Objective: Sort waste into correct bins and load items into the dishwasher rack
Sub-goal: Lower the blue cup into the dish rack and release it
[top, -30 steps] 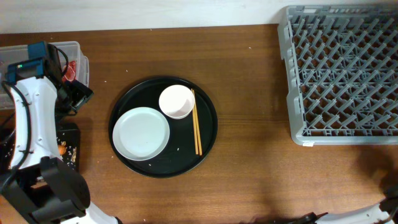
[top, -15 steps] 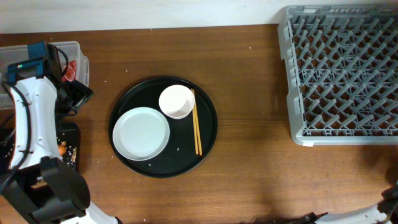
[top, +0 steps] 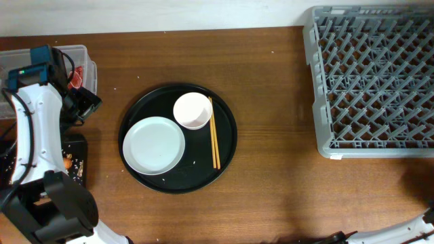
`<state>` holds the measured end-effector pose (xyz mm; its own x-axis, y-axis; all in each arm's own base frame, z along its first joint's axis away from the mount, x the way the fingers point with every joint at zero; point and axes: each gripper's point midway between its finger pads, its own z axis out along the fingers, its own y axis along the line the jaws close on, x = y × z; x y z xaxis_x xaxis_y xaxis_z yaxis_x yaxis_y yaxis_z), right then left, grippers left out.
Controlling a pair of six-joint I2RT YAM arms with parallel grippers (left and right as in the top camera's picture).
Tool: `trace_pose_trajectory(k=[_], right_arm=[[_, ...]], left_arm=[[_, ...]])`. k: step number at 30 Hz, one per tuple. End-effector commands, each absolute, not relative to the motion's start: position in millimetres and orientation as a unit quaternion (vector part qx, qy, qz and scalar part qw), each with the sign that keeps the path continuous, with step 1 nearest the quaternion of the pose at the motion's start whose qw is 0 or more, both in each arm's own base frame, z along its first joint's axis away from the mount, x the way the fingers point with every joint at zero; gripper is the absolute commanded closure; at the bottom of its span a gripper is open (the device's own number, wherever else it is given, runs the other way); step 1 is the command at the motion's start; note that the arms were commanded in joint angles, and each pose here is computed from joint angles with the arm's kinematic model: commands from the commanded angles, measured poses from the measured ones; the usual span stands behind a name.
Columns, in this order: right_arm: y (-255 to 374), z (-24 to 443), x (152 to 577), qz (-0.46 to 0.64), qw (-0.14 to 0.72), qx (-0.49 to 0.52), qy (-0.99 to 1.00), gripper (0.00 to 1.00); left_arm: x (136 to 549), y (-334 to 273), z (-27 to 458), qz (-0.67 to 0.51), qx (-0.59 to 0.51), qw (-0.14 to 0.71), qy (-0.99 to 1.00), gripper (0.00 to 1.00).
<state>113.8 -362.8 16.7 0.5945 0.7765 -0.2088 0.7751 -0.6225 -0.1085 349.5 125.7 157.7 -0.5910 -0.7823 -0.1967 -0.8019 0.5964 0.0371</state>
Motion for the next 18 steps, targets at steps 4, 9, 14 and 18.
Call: trace_pose_trajectory(k=[4, 9, 14, 18], right_arm=[[-355.9, 33.0, 116.9, 0.112, 0.004, -0.892, -0.439, 0.39], [-345.2, 93.5, 169.9, -0.017, -0.095, -0.887, -0.452, 0.39], [-293.9, 133.1, 275.7, -0.180, -0.154, -0.804, -0.545, 0.39], [-227.6, 148.7, 359.1, -0.257, -0.171, -0.711, -0.632, 0.39]], left_arm=[[349.9, 127.2, 163.3, 0.061, -0.451, 0.090, 0.886, 0.01], [349.8, 127.1, 163.3, 0.061, -0.451, 0.089, 0.886, 0.01], [349.9, 127.2, 163.3, 0.061, -0.451, 0.090, 0.886, 0.01], [349.9, 127.2, 163.3, 0.061, -0.451, 0.090, 0.886, 0.01]])
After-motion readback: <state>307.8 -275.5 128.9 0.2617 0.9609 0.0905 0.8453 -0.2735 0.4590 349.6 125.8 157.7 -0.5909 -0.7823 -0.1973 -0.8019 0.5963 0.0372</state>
